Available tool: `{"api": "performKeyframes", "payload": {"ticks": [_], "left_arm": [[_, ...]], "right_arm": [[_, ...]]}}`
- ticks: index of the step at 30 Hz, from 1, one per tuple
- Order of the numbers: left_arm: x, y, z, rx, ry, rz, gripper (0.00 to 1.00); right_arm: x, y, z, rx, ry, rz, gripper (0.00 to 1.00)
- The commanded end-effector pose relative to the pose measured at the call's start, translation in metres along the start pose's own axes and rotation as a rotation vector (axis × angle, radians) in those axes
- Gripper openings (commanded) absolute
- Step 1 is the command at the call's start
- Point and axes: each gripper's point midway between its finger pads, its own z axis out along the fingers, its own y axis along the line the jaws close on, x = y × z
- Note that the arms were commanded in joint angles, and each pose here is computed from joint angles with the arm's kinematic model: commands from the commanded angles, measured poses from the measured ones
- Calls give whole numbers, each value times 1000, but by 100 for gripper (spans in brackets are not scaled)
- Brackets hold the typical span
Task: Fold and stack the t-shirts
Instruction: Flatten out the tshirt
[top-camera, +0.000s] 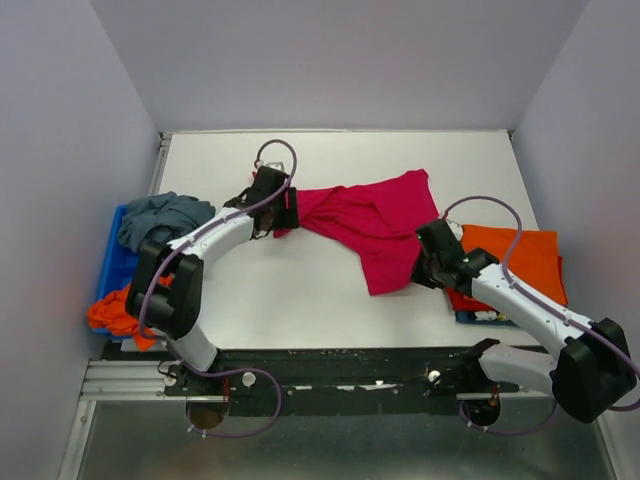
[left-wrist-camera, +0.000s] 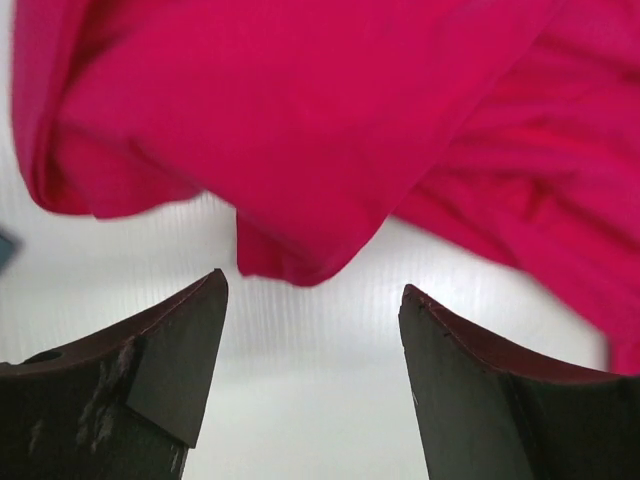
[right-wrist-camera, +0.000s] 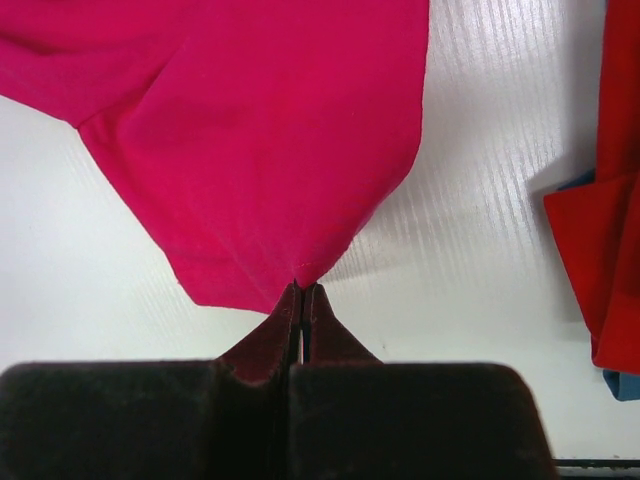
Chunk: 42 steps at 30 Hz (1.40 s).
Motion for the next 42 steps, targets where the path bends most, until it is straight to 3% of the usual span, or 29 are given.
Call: {"api": "performKeyframes", "payload": {"ticks": [1, 7, 17, 20, 22, 24, 25, 34, 42], "left_arm": [[25, -5, 6, 54, 5, 99, 80], [39, 9, 30, -16, -5, 212, 78], [46, 19, 63, -102, 40, 245, 73], [33, 19, 63, -121, -4, 239, 46], [21, 21, 60, -146, -40, 236, 18], [8, 27, 56, -190, -78, 229, 2], [1, 30, 54, -225, -92, 224, 0], [-85, -1, 36, -161, -195, 196, 0], [-161, -3, 94, -217, -197, 167, 0]], "right_arm": [[9, -2, 3, 8, 35, -25, 1], [6, 15, 3, -54, 53, -16, 1], [7, 17, 5, -53, 61, -8, 1], [7, 19, 6, -68, 62, -20, 1], [5, 16, 7, -51, 52, -24, 1], [3, 15, 7, -40, 44, -31, 1], [2, 16, 7, -44, 40, -34, 1], [-3, 20, 12, -45, 32, -47, 1], [-24, 25, 0, -37, -28, -48, 1]]}}
